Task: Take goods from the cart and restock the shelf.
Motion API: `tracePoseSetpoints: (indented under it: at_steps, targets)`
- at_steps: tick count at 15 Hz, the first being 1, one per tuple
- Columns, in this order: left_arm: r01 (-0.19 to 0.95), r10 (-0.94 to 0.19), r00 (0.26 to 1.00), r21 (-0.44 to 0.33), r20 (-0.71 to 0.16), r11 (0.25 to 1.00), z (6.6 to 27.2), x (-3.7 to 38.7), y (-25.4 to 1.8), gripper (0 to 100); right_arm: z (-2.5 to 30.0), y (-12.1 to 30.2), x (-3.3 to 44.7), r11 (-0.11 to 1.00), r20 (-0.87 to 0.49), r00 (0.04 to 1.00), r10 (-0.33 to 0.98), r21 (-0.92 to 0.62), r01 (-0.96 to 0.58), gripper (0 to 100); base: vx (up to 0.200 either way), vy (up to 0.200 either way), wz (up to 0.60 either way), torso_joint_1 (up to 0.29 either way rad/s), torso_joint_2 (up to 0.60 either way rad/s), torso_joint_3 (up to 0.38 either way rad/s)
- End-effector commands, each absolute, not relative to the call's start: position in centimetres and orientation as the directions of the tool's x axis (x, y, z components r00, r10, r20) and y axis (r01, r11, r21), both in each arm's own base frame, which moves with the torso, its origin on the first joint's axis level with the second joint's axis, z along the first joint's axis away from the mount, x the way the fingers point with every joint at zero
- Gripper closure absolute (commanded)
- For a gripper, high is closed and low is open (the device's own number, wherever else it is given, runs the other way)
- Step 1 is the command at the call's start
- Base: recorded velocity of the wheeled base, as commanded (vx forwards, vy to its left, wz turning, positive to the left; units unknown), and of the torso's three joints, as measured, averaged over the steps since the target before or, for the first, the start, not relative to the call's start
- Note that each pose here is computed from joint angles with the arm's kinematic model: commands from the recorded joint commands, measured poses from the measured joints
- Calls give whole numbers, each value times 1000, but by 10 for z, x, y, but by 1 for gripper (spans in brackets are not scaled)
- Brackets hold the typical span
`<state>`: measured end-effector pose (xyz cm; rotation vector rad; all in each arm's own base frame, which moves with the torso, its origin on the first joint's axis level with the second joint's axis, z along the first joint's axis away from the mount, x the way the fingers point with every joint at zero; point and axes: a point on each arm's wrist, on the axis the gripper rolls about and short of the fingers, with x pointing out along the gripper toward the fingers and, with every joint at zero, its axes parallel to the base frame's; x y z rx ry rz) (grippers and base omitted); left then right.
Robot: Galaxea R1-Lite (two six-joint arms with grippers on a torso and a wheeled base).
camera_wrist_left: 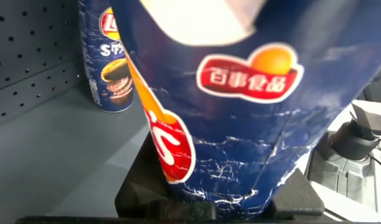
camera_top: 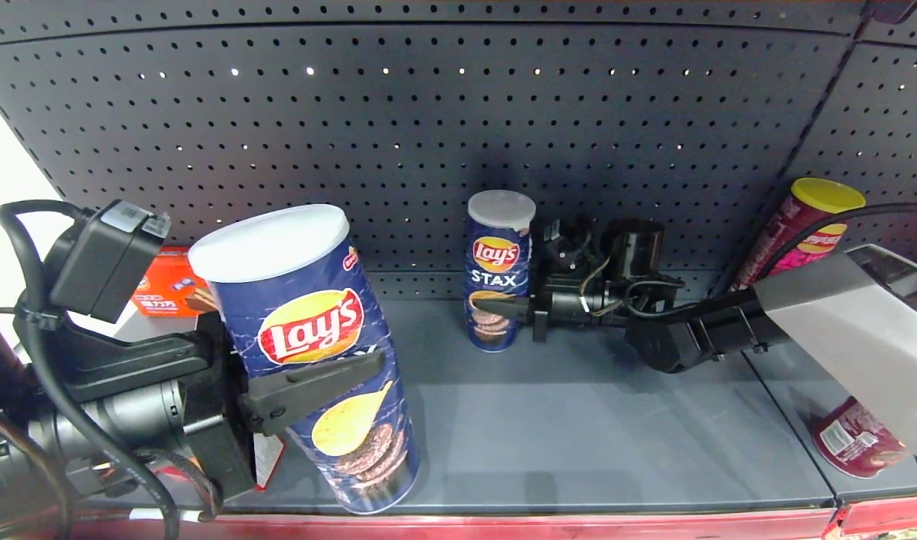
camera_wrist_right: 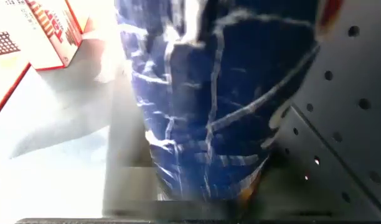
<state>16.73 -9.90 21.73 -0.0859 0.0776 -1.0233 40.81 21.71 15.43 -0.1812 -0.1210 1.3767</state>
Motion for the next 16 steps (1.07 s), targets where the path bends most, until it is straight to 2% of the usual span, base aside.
tracePoseSetpoints:
  at_steps: [1, 9, 12, 16]
  targets:
    - [849, -855, 518, -109, -26, 517, 217, 167, -99, 100, 155, 219, 407, 178, -21, 186, 982, -197, -964, 100, 0, 0, 0, 0, 0, 0]
    - [841, -847, 531, -106, -21, 530, 218, 167, -96, 100, 186, 199, 366, 182, 3, 186, 983, -226, -957, 100, 0, 0, 0, 0, 0, 0]
    - [840, -846, 533, -106, -21, 532, 218, 167, -95, 100, 195, 191, 322, 153, 4, 156, 988, -215, -965, 100, 0, 0, 0, 0, 0, 0]
    - [840, -846, 533, -106, -21, 532, 218, 167, -95, 100, 189, 182, 269, 137, 4, 139, 990, -212, -968, 100, 0, 0, 0, 0, 0, 0]
